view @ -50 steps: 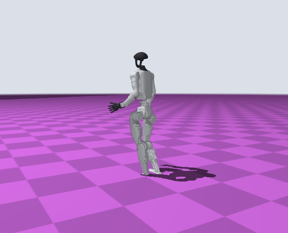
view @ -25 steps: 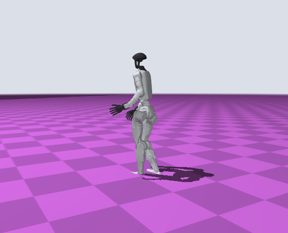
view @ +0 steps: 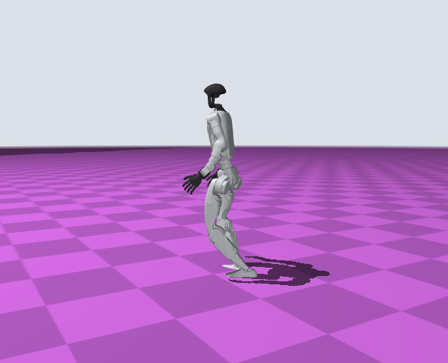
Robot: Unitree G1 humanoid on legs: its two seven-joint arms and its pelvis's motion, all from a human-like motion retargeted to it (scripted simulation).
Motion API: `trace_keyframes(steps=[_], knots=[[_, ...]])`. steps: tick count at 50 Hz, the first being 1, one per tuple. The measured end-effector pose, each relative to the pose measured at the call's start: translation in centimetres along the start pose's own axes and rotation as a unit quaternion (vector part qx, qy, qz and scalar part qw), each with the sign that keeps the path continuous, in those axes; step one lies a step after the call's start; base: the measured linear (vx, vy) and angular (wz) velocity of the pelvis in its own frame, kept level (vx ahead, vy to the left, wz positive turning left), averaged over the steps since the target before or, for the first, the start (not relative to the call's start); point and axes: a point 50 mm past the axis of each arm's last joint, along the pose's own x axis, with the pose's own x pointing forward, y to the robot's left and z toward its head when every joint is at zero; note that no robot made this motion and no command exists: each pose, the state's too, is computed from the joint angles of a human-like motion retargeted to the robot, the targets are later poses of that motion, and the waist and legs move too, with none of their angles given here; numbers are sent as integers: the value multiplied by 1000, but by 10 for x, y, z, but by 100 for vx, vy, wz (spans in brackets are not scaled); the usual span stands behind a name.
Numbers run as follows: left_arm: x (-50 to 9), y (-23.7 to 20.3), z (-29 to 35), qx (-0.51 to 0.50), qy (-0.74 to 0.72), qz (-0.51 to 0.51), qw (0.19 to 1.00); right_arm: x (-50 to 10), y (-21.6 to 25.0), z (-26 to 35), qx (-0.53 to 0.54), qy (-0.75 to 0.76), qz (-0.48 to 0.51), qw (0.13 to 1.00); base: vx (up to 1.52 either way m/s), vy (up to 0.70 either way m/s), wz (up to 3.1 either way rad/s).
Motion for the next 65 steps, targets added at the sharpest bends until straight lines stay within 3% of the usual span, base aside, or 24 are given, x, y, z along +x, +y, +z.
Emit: trace_keyframes(steps=[9, 19, 30, 45, 55, 65], knots=[[-6, -16, -17, 90, 26, -92, 991, 14, -4, 20, -35, -16, 10, 999, -12, 10, 29], [-12, -15, -25, 141, 30, -126, 981, 26, 6, 76, -80, -109, 34, 990, -13, 10, 5], [-9, -11, -17, 177, 4, -124, 976, 22, 21, 138, -89, -225, 49, 969, -11, 8, -16], [-9, 11, -16, 176, -8, -43, 983, -34, 28, 222, 14, -453, 67, 889, -6, 4, -33], [3, 32, -7, 148, -9, 41, 988, -40, 29, 200, 46, -428, 80, 899, 0, -1, -17], [23, 11, 19, 62, -36, 36, 997, -20, 50, 104, 37, -224, 126, 966, 1, -4, -12]])
